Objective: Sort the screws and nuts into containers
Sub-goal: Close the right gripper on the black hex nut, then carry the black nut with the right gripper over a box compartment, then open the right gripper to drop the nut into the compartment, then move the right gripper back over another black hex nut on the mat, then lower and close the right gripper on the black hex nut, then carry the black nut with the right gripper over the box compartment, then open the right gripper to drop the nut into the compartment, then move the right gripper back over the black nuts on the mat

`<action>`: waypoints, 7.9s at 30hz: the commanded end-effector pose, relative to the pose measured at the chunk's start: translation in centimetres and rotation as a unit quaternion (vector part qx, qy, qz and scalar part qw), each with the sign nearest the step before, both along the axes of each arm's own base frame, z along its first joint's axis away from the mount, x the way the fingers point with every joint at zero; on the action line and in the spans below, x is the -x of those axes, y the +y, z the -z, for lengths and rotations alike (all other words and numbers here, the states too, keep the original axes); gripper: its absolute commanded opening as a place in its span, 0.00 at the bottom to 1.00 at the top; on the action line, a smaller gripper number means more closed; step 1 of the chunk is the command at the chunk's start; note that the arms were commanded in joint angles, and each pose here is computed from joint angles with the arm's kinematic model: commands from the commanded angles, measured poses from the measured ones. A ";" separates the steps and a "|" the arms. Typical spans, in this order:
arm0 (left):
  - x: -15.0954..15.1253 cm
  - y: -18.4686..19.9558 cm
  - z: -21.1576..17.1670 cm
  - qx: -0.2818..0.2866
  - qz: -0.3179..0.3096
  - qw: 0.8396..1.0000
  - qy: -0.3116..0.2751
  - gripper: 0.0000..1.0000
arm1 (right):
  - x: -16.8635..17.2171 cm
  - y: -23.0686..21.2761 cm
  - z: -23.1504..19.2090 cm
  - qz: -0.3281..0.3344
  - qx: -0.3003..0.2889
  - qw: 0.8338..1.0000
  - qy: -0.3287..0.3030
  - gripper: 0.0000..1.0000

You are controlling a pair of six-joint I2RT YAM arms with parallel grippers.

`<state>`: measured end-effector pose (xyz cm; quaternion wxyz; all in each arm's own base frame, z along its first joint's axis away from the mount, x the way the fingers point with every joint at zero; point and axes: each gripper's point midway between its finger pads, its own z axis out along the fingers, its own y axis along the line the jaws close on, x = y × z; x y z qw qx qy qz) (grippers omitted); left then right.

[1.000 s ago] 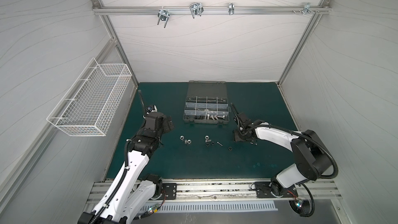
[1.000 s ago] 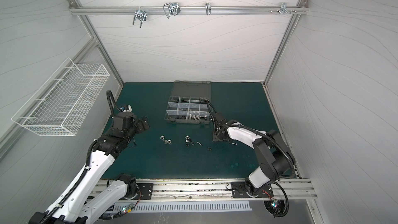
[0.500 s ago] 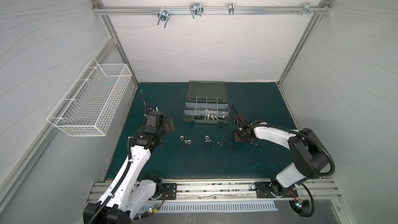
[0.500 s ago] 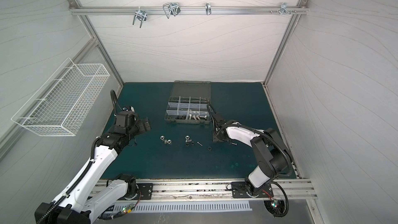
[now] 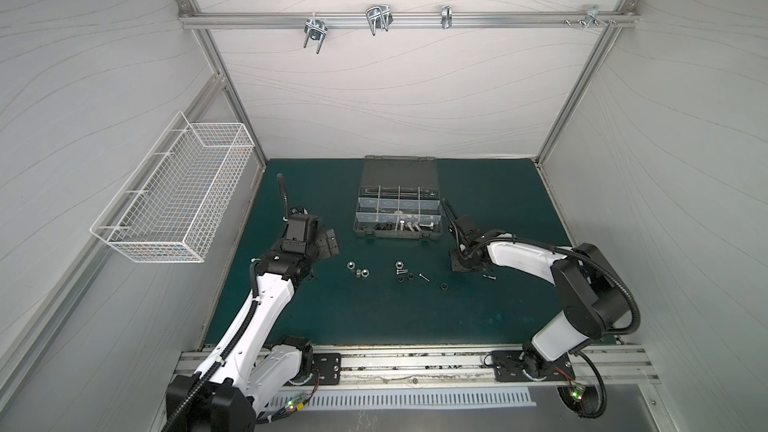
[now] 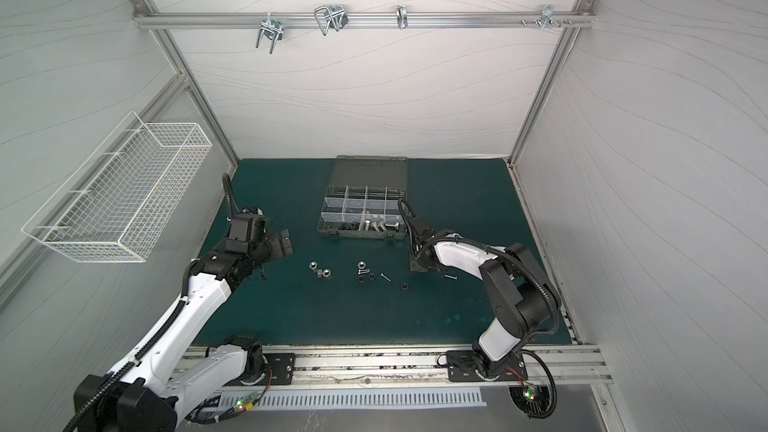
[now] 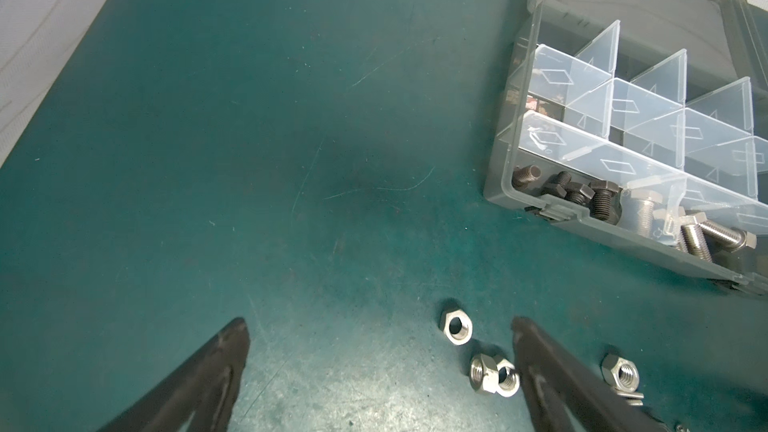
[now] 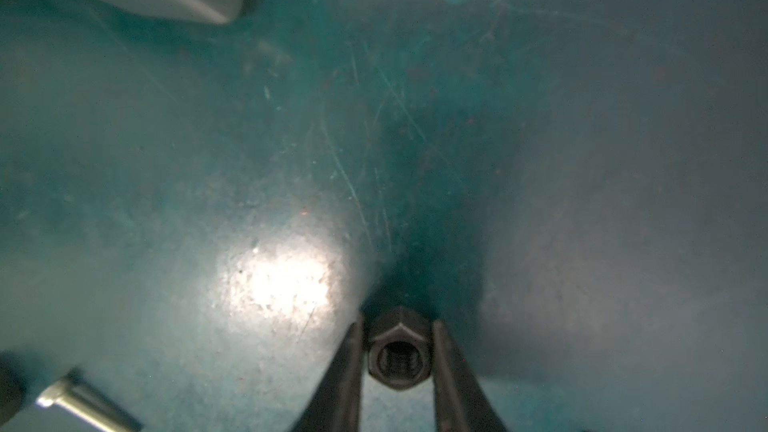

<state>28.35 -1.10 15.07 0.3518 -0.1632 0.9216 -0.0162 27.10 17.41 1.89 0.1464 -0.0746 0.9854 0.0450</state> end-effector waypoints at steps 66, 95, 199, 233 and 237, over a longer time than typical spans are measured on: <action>-0.6 0.2 -1.0 0.048 -0.020 0.999 0.010 0.99 | -13.0 7.5 -11.3 -0.080 -0.056 0.985 -0.144 0.45; -0.7 0.3 0.1 0.054 -0.024 0.998 0.032 0.99 | 9.9 4.2 -4.5 -0.130 -0.023 0.989 0.061 0.47; -0.6 0.3 -0.3 0.061 -0.022 0.998 0.028 0.99 | -19.2 9.7 -6.1 -0.104 -0.036 0.991 -0.076 0.32; -0.6 0.2 -0.9 0.069 -0.023 0.997 0.017 0.99 | -1.9 12.8 -11.1 -0.189 -0.076 0.977 -0.062 0.37; -0.7 0.3 -0.9 0.067 -0.024 0.997 0.017 0.99 | 0.8 13.5 -9.7 -0.214 -0.059 0.974 -0.041 0.37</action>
